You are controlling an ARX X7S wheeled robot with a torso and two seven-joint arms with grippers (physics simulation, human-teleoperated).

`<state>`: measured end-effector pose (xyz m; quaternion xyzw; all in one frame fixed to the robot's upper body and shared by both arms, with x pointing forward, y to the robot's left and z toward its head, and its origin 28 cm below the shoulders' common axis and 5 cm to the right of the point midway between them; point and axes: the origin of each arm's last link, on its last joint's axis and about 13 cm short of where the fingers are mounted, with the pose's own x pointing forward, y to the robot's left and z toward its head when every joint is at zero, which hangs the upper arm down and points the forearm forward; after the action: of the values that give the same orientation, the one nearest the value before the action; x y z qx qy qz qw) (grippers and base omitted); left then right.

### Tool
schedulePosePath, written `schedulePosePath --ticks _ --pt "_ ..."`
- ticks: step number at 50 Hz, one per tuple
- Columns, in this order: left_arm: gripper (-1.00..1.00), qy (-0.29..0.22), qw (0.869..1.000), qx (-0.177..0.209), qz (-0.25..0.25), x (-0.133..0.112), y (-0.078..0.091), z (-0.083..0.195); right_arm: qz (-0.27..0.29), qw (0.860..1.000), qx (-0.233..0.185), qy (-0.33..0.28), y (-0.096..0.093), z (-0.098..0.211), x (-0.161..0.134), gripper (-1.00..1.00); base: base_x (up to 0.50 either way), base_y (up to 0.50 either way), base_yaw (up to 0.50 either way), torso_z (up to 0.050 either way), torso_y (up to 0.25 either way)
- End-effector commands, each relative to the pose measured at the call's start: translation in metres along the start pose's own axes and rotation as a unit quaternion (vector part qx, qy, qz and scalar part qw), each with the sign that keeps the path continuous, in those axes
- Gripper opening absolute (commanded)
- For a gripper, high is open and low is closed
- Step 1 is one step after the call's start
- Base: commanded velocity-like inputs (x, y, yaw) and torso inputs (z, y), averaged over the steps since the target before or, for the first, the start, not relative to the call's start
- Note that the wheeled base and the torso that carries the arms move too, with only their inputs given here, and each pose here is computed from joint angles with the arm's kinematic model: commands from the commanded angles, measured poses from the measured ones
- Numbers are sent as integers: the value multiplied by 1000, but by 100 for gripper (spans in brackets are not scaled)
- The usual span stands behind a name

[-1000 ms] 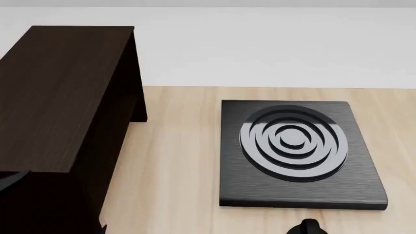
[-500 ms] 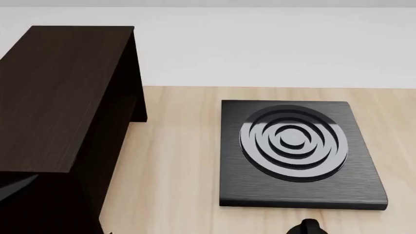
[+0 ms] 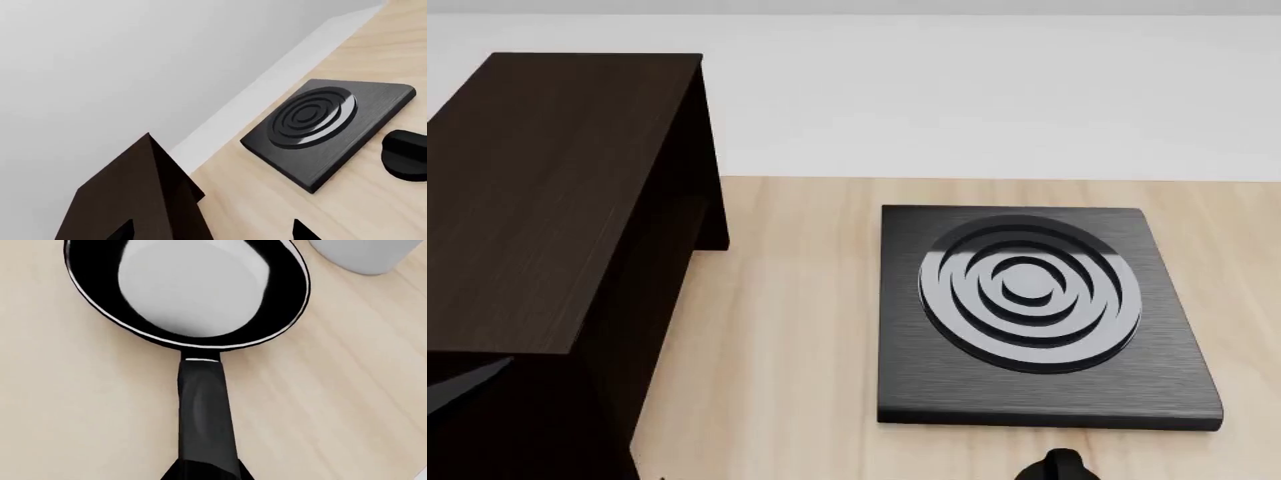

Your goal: Put the frying pan under the cabinet shelf.

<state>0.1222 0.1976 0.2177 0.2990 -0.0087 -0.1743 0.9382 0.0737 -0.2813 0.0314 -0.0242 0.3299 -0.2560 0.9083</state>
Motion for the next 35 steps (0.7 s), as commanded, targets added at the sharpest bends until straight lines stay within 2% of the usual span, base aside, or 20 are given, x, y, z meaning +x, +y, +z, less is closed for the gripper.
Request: schedulePosePath --ticks 1,19,27,35 --pt "100 -4 1000 -7 2 -1 -1 -1 20 999 -11 -40 8 16 -6 -100 0 0 0 0 0" --pt "100 -11 1000 -6 -1 -2 0 0 29 989 -55 -133 9 82 -52 -100 0 0 0 0 0" --pt "100 -16 1000 -8 1 -5 -2 -1 43 981 -82 -172 18 117 -66 -100 0 0 0 0 2" --pt "100 -24 1000 -19 6 -6 -3 -1 57 973 -105 -199 25 139 -78 -100 0 0 0 0 0"
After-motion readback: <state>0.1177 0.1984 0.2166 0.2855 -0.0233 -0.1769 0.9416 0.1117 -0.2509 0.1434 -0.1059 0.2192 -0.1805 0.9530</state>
